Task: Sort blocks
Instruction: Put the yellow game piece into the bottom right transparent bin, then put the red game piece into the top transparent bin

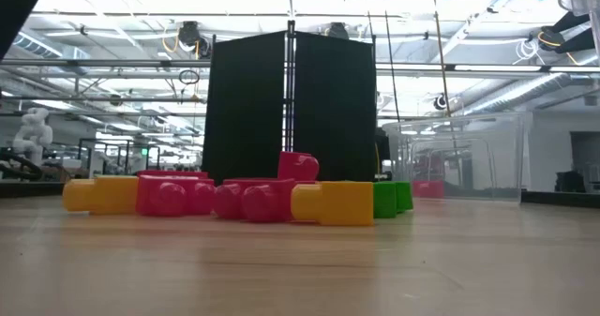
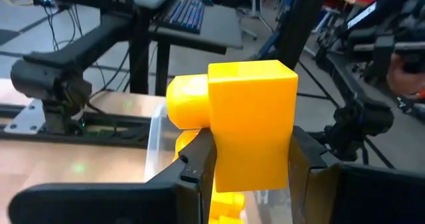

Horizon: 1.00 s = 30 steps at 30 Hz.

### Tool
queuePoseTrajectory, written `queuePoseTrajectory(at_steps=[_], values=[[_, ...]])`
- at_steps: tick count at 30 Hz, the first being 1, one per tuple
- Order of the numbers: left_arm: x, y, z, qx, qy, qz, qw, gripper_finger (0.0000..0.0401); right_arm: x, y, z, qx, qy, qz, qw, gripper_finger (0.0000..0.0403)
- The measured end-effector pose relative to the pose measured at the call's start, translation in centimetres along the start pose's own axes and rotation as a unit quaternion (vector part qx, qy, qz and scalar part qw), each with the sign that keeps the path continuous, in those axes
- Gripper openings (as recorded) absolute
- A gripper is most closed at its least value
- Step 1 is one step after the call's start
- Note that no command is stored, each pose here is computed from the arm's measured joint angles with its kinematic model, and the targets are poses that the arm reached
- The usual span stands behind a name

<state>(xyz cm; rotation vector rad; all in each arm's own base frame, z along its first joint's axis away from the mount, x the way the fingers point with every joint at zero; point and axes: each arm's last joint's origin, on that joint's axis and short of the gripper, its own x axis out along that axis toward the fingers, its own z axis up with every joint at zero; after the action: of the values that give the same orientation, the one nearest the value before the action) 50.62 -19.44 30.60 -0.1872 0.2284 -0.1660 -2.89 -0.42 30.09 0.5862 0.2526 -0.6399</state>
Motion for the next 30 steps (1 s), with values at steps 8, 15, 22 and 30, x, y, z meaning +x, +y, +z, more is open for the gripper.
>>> queuePoseTrajectory(at_steps=[8, 15, 22, 30], values=[[0.6, -0.1, -1.1, 0.012, 0.011, 0.0, 1.0, 0.0108, 0.0, 0.0, 0.0, 0.004, 0.0, 0.0, 1.0, 0.0208], [0.6, -0.1, -1.1, 0.012, 0.011, -0.004, 1.0, 0.018, 0.0, 0.0, 0.0, 0.003, 0.0, 0.0, 1.0, 0.0208], [0.5, -0.1, -1.1, 0.01, 0.018, -0.001, 1.0, 0.0243, 0.0, 0.0, 0.0, 0.002, 0.0, 0.0, 1.0, 0.0208], [-5.3, 4.1, 3.7, -0.09, 0.079, 0.204, 0.972, 0.0227, 0.0, 0.0, 0.0, 0.0, 0.0, 0.0, 1.0, 0.0208]])
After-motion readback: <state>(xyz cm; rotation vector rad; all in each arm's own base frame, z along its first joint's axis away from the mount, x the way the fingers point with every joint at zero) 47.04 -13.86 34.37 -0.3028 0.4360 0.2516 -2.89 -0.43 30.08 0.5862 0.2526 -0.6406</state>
